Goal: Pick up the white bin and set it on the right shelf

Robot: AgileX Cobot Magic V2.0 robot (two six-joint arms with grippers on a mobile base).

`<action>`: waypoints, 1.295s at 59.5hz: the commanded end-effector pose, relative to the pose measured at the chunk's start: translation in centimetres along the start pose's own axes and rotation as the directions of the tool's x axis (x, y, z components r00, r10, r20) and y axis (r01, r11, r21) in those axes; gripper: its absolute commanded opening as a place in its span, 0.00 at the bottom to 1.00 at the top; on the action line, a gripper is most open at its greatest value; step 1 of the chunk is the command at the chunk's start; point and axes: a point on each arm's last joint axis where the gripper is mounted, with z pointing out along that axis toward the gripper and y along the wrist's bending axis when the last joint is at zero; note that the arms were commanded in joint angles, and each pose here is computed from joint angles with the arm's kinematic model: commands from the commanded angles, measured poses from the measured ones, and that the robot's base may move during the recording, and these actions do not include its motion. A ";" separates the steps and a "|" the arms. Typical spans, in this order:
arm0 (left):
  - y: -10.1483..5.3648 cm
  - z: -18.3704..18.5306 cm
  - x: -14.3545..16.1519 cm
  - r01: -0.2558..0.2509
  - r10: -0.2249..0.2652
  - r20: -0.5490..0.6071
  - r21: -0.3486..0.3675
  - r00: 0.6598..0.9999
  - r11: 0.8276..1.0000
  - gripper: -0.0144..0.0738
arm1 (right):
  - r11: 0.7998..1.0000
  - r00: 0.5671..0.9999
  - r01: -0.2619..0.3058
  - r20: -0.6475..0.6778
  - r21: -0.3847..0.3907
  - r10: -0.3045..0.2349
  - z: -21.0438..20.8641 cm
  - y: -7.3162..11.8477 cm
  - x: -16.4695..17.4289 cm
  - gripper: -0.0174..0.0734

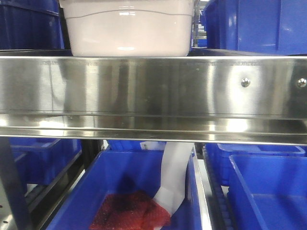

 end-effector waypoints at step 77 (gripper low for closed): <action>-5.7 -5.4 17.9 0.012 0.179 0.751 -0.241 0.636 0.970 0.02 | 0.934 0.863 -0.040 0.484 0.354 -0.146 -9.4 4.2 13.4 0.27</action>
